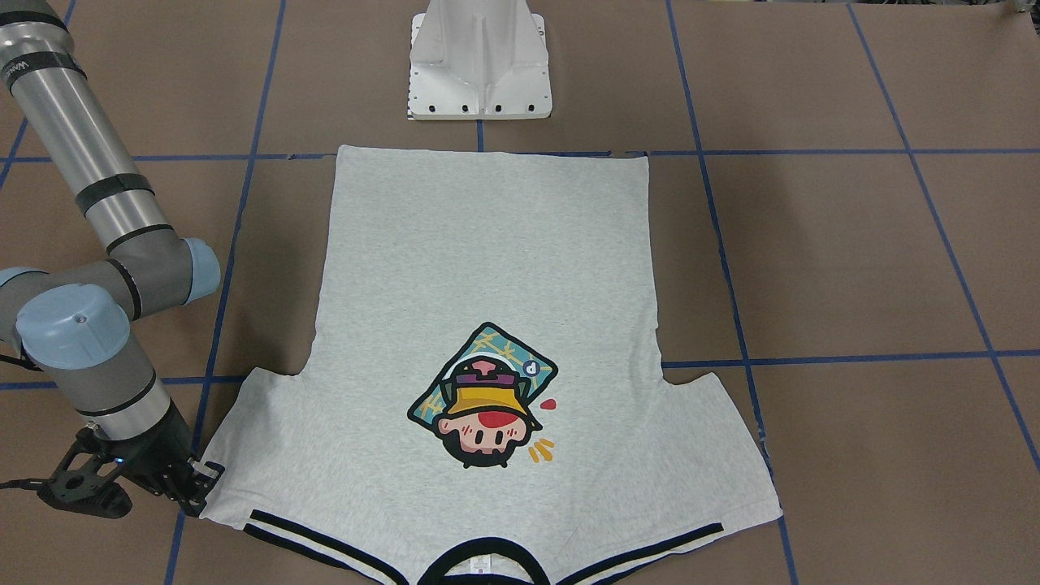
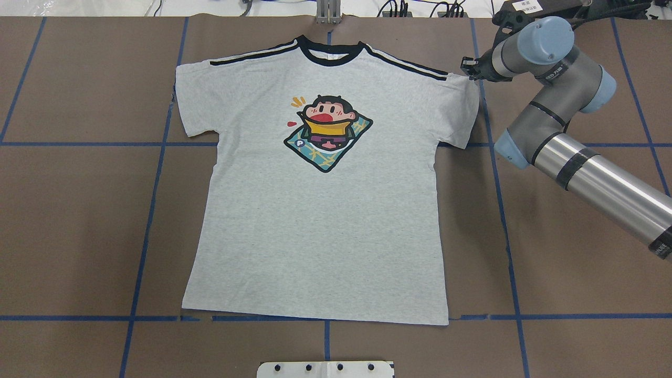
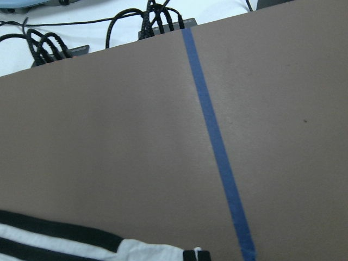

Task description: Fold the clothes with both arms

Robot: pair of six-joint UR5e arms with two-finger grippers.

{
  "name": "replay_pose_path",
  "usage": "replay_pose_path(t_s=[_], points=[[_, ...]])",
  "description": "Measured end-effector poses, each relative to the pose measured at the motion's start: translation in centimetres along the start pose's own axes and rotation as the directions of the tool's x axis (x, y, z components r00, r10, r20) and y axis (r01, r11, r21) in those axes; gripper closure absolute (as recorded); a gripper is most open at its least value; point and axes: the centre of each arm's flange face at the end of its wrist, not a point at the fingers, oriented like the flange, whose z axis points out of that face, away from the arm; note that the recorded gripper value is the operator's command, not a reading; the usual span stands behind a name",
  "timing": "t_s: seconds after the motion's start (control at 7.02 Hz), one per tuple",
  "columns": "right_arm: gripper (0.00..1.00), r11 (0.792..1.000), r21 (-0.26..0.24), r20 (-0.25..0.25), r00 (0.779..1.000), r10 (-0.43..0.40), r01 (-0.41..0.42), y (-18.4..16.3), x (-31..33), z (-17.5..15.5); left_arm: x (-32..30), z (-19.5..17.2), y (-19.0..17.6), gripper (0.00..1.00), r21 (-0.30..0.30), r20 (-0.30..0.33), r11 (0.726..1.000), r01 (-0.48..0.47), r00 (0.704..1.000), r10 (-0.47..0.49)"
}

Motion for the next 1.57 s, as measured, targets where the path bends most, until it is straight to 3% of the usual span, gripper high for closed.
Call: replay_pose_path(t_s=[0.28, 0.57, 0.85, 1.14, 1.28, 1.42, 1.57], points=[[1.0, 0.999, -0.018, 0.05, 0.998, 0.041, -0.04, 0.6, -6.6, -1.7, 0.4, -0.3, -0.1, 0.0, 0.006, -0.001, 1.0, -0.005, 1.0, 0.005], [1.0, 0.996, -0.038, 0.033, 0.997, 0.077, -0.075, 1.1, -14.1, -2.0, 0.7, -0.6, -0.1, 0.0, 0.011, -0.001, 1.0, -0.01, 1.0, 0.01], [1.0, 0.996, -0.019, -0.014, 0.996, 0.092, -0.092, 0.6, -17.0, -0.5, 0.9, -0.7, 0.0, 0.0, 0.011, -0.013, 1.0, -0.012, 1.0, 0.012], [1.0, 0.996, 0.0, -0.025, 0.996, 0.085, -0.086, 0.9, -18.6, 0.0, 1.2, -0.9, 0.0, 0.0, 0.013, -0.024, 1.0, -0.014, 1.0, 0.014], [0.84, 0.997, 0.008, -0.026, 0.997, 0.077, -0.076, 1.7, -19.4, 0.2, 1.3, -0.9, 0.0, 0.0, 0.014, -0.025, 1.0, -0.015, 1.0, 0.015], [0.01, 0.997, 0.019, -0.031, 0.997, 0.069, -0.068, 2.5, -19.8, 0.5, 1.3, -1.0, 0.0, 0.0, 0.015, -0.026, 1.0, -0.015, 1.0, 0.015], [0.0, 0.997, 0.03, -0.04, 0.997, 0.065, -0.064, 2.8, -19.7, 0.9, 1.4, -0.8, -0.2, 0.0, 0.014, -0.027, 1.0, -0.018, 0.999, 0.019]])
